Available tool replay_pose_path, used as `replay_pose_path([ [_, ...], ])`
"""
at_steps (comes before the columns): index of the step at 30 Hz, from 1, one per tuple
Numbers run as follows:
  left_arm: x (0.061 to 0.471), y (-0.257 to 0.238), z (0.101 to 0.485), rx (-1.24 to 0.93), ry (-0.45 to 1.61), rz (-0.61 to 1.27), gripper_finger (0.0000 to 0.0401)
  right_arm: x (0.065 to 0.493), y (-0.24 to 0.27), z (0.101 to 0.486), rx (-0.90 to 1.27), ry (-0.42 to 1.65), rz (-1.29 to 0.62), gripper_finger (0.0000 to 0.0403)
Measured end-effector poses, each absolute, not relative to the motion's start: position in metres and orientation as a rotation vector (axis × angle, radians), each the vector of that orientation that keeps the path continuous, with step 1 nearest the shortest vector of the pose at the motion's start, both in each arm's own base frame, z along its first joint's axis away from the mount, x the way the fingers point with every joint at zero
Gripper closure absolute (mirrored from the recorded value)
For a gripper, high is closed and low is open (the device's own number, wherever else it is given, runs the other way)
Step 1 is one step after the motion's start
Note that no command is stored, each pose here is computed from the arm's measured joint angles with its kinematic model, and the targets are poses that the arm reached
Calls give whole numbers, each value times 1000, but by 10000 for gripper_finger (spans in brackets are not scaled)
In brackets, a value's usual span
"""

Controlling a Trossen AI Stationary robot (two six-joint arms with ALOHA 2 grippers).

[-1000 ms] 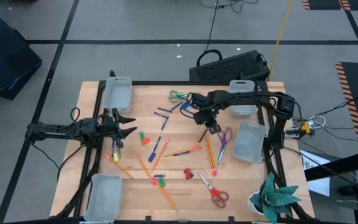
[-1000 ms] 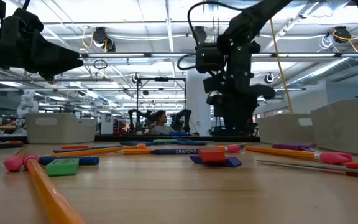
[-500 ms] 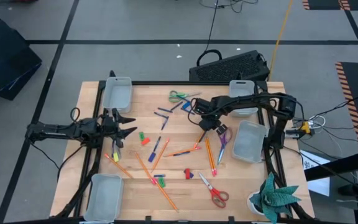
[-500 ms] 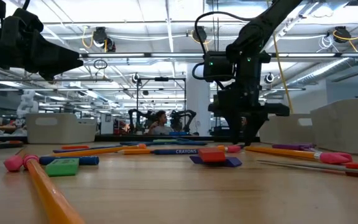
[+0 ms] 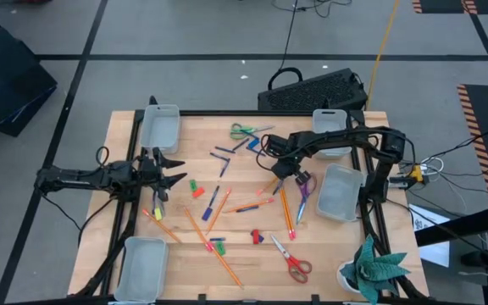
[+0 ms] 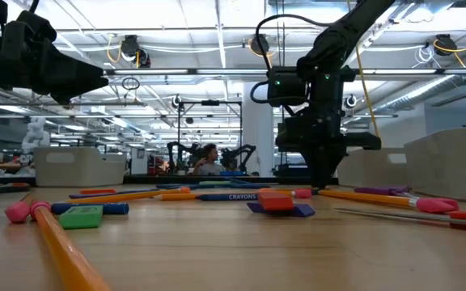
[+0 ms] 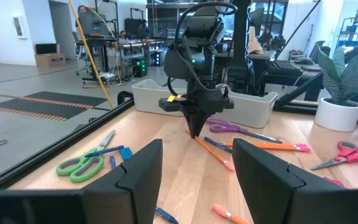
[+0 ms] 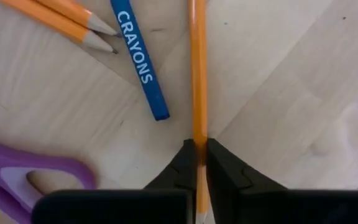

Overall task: Sort crayons/erasers/pens/pencils in bins
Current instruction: Put the orange pencil into the top right gray bin

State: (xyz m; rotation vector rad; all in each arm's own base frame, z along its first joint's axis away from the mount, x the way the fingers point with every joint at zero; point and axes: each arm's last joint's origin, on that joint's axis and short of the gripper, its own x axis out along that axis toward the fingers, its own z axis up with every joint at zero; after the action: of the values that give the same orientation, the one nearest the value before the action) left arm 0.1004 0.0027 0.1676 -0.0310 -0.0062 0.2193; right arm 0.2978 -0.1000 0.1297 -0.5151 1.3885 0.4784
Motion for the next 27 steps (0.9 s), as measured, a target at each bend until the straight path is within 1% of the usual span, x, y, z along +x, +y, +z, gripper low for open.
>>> replay_pose_path([
  [5,100,3,168,-31,-6,220,203,295,-98,138,-430,1398,390,367],
  [7,100,3,167,-31,-6,220,203,294,-98,141,-388,1402,352,362],
  [10,100,3,167,-31,-6,219,203,292,-97,144,-319,1411,293,364],
  [15,100,3,167,-31,-6,220,203,291,-97,144,-223,1432,217,382],
  [21,100,3,168,-31,-6,220,203,292,-97,144,-208,1430,201,387],
  [27,100,3,168,-31,-6,219,203,292,-97,144,-209,1427,199,357],
])
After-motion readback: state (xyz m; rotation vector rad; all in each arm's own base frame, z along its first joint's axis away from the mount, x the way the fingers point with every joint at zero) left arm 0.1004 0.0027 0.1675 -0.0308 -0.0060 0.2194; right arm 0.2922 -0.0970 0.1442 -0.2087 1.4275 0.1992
